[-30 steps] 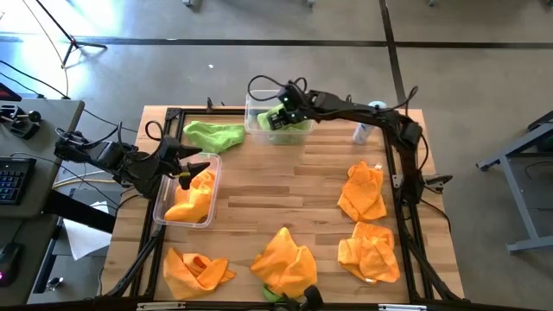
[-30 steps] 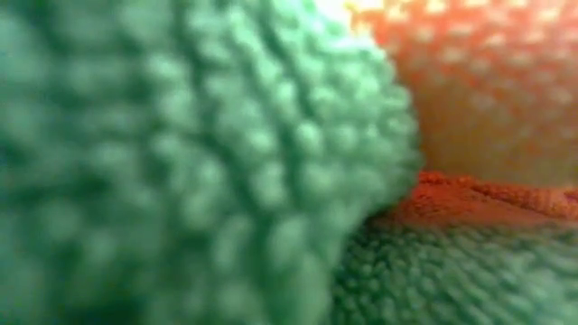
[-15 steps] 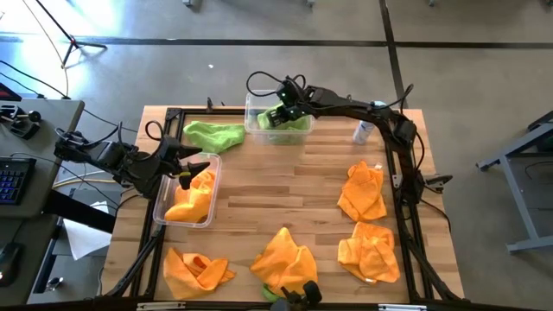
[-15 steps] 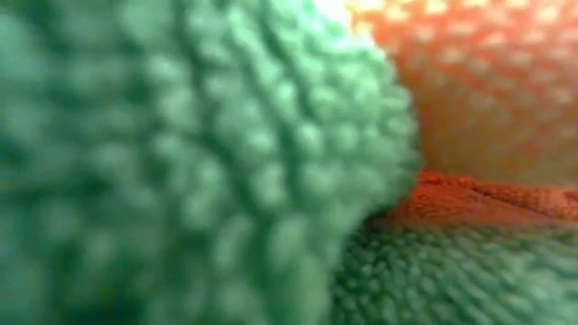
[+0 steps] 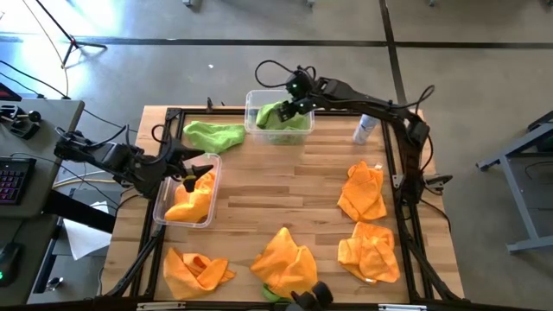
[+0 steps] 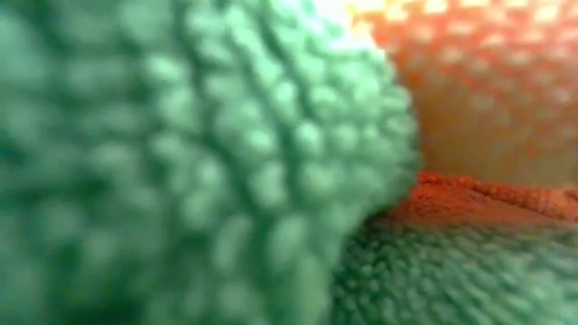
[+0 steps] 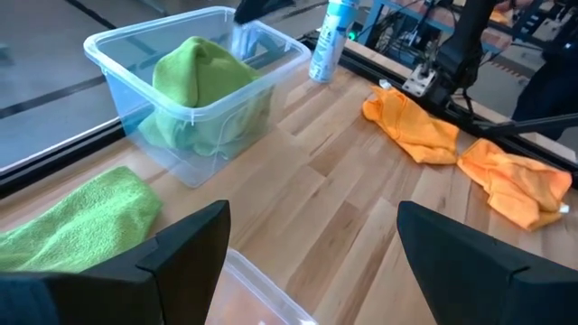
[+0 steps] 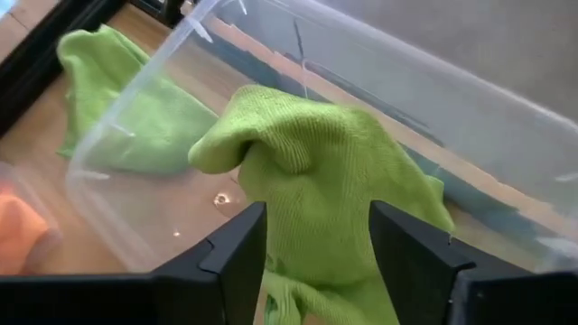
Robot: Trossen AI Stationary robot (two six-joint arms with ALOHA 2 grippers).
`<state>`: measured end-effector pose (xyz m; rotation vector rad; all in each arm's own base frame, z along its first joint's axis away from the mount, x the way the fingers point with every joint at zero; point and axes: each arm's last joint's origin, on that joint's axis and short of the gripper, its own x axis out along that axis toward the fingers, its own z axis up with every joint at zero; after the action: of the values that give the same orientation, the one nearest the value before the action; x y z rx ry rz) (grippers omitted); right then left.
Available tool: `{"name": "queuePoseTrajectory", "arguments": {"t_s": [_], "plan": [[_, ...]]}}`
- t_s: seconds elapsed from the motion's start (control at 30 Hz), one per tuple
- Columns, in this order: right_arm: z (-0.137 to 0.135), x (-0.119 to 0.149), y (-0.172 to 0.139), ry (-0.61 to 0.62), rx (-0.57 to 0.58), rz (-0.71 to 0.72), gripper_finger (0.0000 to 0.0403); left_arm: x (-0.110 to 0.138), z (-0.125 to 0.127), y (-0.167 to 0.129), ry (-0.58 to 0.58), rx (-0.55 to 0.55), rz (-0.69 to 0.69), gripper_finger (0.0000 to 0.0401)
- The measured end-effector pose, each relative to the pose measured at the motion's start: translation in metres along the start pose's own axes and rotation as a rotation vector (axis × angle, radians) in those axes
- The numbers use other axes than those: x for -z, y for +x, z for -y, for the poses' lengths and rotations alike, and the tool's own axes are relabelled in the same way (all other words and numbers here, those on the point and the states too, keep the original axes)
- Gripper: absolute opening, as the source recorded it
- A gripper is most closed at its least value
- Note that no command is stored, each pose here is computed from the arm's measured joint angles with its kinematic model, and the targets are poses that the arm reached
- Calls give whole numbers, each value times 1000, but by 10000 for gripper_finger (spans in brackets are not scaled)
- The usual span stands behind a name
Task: Sort microfiber towel by color & place in baskets
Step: Put the orange microfiber towel into the bottom transparent bin
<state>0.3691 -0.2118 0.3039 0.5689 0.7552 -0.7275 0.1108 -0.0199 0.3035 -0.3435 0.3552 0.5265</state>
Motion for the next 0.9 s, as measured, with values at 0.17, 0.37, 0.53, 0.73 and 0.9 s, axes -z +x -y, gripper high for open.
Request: {"name": "queuePoseTrajectory", "arguments": {"t_s": [0.17, 0.37, 0.53, 0.73, 0.9], "plan": [[-2, 1, -24, -8, -7, 2, 191, 0, 1, 1, 4, 1, -7, 306], [-18, 20, -48, -68, 38, -69, 132, 1, 2, 1, 44, 31, -30, 306], [-46, 52, -65, -88, 50, -66, 29, 4, 6, 3, 56, 95, -95, 306], [-64, 115, -94, 10, 15, -34, 22, 12, 19, 13, 54, 195, -254, 305], [-69, 180, -128, 132, -40, 29, 7, 12, 36, 22, 87, 231, -377, 305]]}}
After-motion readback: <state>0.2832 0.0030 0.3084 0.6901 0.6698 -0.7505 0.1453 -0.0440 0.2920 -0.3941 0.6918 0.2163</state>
